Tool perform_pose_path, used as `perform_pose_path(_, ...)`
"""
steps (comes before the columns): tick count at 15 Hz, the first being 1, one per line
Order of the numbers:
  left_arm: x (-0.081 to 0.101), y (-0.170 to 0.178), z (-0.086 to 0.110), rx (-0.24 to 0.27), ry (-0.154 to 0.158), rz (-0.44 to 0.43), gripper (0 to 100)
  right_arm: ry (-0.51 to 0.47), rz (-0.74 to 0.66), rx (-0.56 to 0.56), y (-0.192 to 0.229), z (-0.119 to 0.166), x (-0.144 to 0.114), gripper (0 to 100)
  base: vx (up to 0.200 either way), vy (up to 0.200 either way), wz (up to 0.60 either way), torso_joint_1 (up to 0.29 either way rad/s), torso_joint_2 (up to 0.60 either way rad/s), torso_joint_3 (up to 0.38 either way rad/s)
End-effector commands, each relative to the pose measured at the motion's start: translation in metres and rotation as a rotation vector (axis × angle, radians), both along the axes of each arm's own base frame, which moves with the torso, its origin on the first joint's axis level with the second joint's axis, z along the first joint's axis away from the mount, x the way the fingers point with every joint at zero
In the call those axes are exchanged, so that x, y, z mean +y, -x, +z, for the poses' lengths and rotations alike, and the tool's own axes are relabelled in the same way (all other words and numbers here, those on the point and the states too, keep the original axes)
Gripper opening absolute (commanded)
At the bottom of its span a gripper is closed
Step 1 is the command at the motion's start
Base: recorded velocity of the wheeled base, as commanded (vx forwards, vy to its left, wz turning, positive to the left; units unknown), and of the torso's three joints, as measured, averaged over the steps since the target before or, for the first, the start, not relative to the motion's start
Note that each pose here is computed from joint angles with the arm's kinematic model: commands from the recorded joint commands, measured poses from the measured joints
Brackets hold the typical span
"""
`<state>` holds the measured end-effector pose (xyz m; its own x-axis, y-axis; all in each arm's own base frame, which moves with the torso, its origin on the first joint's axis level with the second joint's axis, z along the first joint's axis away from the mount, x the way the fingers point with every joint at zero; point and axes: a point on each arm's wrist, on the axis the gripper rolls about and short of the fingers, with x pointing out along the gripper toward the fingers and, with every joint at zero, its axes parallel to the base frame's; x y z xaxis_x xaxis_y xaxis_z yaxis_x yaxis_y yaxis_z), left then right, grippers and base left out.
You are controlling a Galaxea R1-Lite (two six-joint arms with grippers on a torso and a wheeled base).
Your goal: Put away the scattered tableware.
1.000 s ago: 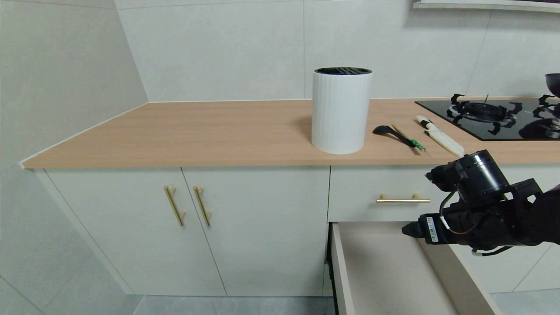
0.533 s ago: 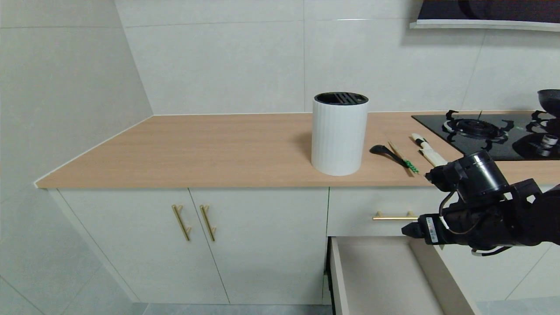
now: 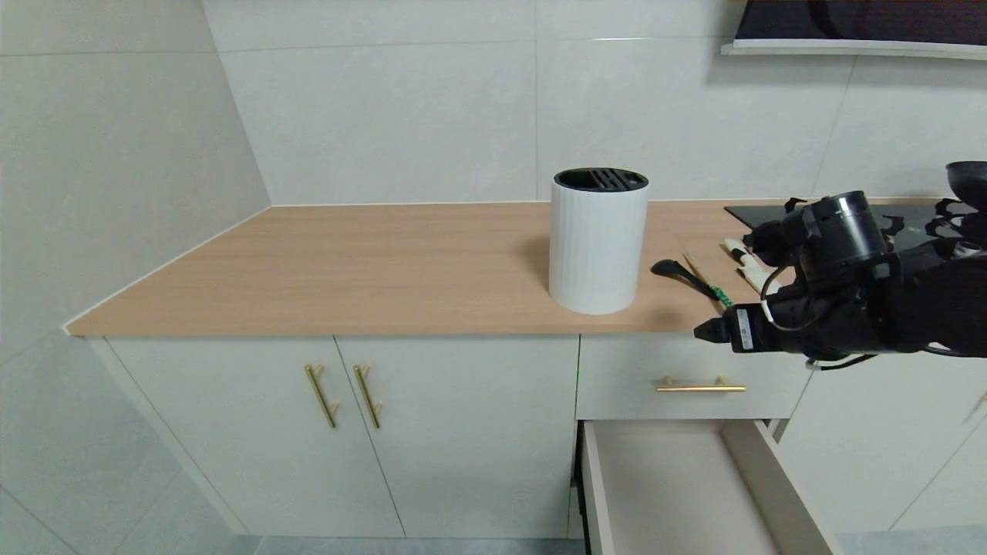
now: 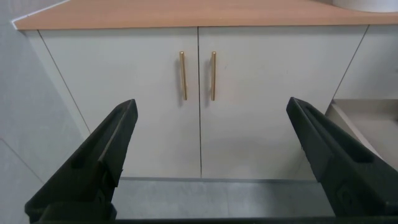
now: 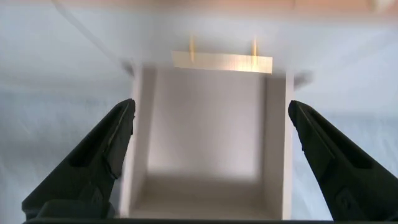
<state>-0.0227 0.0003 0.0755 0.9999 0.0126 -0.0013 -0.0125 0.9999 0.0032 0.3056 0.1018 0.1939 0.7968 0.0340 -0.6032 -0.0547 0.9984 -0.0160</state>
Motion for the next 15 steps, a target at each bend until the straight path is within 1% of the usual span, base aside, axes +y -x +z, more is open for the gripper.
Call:
perform_pose_path(1, 0.0, 0.0, 0.0, 0.0, 0.0, 0.0, 100, 0.01, -0.001, -0.044, -0.026, 0.008, 0.002, 100, 0.0, 0.0, 0.0, 0.0, 0.0, 0.0)
perform_pose_path(4, 0.0, 0.0, 0.0, 0.0, 0.0, 0.001, 100, 0.007, -0.009, -0.064, -0.035, 0.011, 0.002, 100, 0.0, 0.0, 0.0, 0.0, 0.0, 0.0)
perform_pose_path(6, 0.0, 0.0, 0.0, 0.0, 0.0, 0.003, 100, 0.012, -0.053, -0.052, -0.045, 0.005, -0.012, 100, 0.0, 0.0, 0.0, 0.0, 0.0, 0.0)
perform_pose_path(8, 0.0, 0.0, 0.0, 0.0, 0.0, 0.001, 100, 0.014, -0.095, -0.071, -0.061, -0.001, -0.028, 100, 0.0, 0.0, 0.0, 0.0, 0.0, 0.0)
perform_pose_path(10, 0.0, 0.0, 0.0, 0.0, 0.0, 0.003, 100, 0.011, -0.103, -0.095, -0.073, -0.011, -0.029, 100, 0.0, 0.0, 0.0, 0.0, 0.0, 0.0)
perform_pose_path(15, 0.0, 0.0, 0.0, 0.0, 0.0, 0.001, 100, 0.033, -0.096, -0.088, -0.087, -0.029, -0.026, 100, 0.0, 0.0, 0.0, 0.0, 0.0, 0.0)
